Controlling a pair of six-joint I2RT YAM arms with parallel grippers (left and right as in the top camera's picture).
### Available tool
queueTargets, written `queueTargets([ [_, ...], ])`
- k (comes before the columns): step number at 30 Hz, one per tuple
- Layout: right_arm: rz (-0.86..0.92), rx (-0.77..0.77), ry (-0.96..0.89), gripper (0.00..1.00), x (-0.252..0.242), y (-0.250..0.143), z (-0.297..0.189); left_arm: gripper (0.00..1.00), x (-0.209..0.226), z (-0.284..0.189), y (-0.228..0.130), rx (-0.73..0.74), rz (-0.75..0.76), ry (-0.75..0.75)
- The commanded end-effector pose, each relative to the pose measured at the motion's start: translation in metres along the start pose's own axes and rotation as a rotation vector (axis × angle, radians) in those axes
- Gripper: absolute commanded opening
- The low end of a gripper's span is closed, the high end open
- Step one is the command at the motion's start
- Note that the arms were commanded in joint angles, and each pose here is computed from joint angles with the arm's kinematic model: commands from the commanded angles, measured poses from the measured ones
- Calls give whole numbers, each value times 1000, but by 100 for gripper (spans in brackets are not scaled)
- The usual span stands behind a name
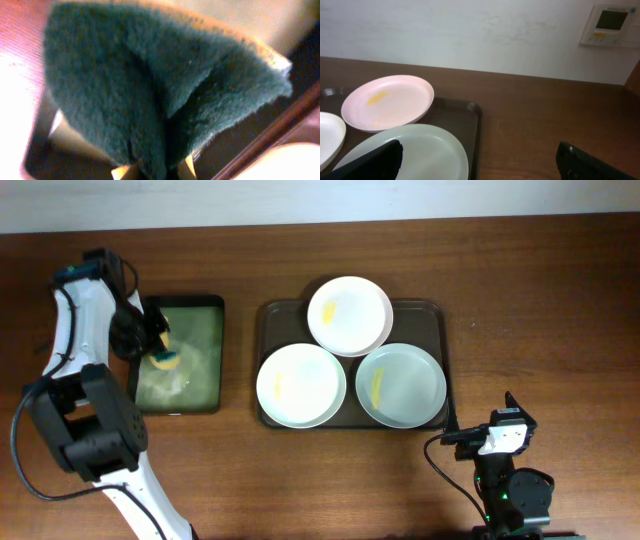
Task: Clean dirty plates on tray and stack at the side
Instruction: 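Lift the sponge with the left gripper and lower it onto the white plate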
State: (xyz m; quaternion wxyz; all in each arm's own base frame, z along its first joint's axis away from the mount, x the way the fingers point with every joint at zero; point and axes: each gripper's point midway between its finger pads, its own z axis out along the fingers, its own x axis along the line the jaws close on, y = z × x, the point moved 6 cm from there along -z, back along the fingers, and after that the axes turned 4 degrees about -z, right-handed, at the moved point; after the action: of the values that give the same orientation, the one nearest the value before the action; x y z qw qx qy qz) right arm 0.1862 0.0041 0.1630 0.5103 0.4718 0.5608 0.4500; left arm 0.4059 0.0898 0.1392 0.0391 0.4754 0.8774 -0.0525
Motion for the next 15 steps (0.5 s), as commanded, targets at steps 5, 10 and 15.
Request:
queueTargets([
  [5,7,6,-1,98,1,-3,0,0,-23,-103,11,-173,30,-115],
  [10,7,6,-1,98,1,-3,0,0,-43,-146,0,-199,66,-294],
  [15,7,6,-1,98,1,-3,0,0,-31,-127,7,-192,42,-175],
])
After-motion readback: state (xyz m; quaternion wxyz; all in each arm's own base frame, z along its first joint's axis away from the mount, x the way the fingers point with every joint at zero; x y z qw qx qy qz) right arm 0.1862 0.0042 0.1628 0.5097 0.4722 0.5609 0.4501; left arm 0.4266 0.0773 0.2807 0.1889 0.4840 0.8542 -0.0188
